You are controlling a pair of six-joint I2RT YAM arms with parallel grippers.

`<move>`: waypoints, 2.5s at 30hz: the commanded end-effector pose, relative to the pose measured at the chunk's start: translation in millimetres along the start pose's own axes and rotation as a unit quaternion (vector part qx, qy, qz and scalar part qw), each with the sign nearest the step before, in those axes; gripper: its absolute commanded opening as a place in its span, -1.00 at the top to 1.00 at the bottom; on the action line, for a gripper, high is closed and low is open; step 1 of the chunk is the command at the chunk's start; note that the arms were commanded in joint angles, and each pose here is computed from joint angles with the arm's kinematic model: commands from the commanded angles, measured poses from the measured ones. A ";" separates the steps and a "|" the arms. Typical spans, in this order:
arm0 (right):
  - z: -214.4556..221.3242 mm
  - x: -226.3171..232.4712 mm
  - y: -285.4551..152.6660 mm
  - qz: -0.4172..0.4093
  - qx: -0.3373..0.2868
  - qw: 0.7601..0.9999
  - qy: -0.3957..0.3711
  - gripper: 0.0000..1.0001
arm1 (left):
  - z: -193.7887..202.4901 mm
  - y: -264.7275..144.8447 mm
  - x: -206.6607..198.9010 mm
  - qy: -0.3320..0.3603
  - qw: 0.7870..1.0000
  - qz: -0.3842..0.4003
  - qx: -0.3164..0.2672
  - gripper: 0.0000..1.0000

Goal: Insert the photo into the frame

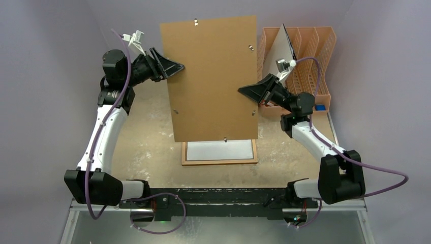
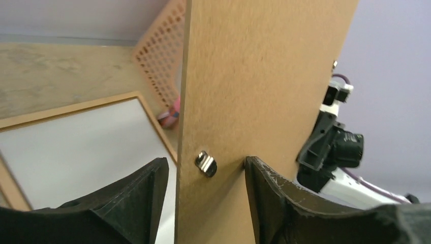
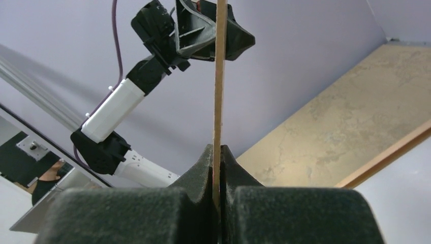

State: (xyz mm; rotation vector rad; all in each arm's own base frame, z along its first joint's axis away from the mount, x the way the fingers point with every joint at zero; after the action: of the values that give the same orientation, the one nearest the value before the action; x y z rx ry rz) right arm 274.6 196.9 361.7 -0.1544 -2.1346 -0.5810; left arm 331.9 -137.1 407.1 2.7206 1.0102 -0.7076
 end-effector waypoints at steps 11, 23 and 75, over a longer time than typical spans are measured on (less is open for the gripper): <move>29.8 -7.7 -15.6 -0.015 -0.004 0.999 0.048 1.00 | -17.4 -10.0 44.0 0.068 0.983 -0.159 -0.057 -0.53; 54.1 -21.2 -7.9 -0.010 0.021 0.997 0.073 1.00 | 1.8 13.1 94.6 0.068 0.974 -0.215 -0.024 -0.67; 75.9 -64.1 11.4 0.079 0.040 0.993 0.079 1.00 | 19.3 53.4 131.3 0.212 0.956 -0.204 0.022 -0.58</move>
State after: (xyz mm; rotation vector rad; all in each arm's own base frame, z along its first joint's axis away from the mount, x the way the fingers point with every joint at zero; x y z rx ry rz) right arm 263.0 245.9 230.5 -0.3101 -1.8101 -0.3171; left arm 439.1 -100.0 323.1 2.7560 1.7579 -0.2429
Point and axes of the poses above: each gripper's point midway between its finger pads, its own y axis out along the fingers, its own x axis along the line the jaws close on, z = x × y, the point moved 4 cm from there along -y, back along the fingers, and after that the axes turned 15 degrees about y, right-handed, at the moved point
